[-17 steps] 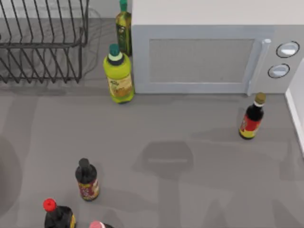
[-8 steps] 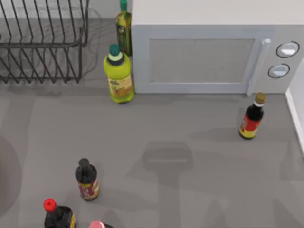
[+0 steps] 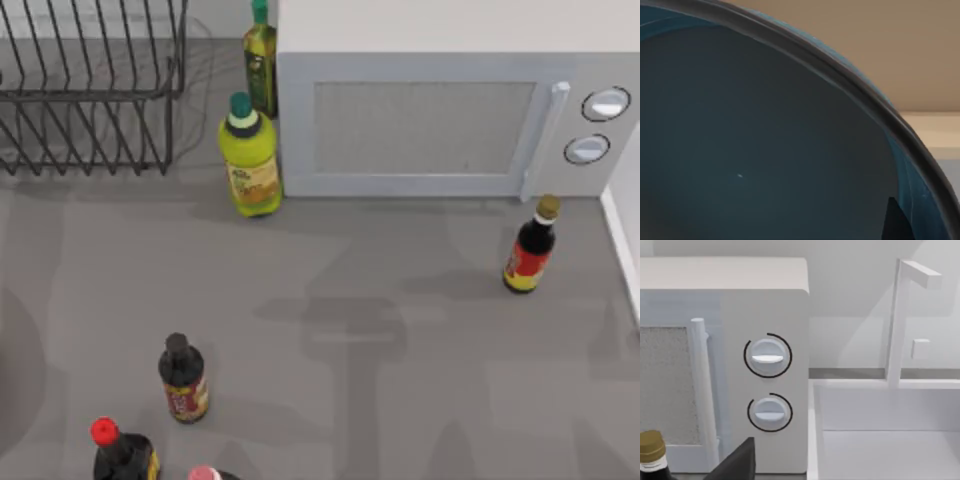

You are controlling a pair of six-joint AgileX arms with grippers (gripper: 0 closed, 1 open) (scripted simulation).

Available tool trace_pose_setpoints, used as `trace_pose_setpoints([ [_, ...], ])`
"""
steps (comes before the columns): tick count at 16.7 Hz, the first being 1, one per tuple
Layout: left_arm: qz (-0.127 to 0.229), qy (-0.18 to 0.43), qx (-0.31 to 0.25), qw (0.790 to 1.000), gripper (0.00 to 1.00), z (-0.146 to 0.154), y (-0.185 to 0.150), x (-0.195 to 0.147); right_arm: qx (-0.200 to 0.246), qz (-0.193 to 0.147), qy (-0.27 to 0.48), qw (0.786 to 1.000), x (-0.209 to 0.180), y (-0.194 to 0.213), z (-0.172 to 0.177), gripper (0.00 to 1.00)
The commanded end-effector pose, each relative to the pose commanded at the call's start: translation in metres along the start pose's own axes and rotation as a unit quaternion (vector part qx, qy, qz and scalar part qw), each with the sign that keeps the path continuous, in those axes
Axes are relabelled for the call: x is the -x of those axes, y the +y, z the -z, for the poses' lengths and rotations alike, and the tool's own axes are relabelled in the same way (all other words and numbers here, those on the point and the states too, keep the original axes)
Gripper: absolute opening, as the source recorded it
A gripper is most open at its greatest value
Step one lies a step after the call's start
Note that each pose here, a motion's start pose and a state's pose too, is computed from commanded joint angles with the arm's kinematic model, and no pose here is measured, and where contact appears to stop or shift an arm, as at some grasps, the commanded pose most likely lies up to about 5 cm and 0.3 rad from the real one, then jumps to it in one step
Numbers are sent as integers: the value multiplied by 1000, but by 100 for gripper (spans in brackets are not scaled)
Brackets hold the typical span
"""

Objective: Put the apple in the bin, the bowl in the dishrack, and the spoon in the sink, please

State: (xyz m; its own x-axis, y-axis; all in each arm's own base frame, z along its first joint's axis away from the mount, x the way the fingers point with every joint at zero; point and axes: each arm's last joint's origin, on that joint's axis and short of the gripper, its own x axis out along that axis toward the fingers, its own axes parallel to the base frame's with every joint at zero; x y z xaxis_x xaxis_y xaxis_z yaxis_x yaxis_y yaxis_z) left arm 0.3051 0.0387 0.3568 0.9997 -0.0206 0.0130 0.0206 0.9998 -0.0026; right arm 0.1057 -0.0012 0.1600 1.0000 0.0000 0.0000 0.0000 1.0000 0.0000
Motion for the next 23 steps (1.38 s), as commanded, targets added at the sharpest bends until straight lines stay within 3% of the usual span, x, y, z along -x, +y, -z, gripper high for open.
trace_pose_setpoints([
  [4,0,-15,-1,1000,0,66,-3,-53,0,0,0,1000,0,0,0,100],
  [8,0,-1,-1,1000,0,124,-9,-72,0,0,0,1000,0,0,0,100],
  [14,0,7,-1,1000,0,140,-12,-75,0,0,0,1000,0,0,0,100],
  [23,0,7,-1,1000,68,140,-12,-75,0,0,0,1000,0,0,0,100],
])
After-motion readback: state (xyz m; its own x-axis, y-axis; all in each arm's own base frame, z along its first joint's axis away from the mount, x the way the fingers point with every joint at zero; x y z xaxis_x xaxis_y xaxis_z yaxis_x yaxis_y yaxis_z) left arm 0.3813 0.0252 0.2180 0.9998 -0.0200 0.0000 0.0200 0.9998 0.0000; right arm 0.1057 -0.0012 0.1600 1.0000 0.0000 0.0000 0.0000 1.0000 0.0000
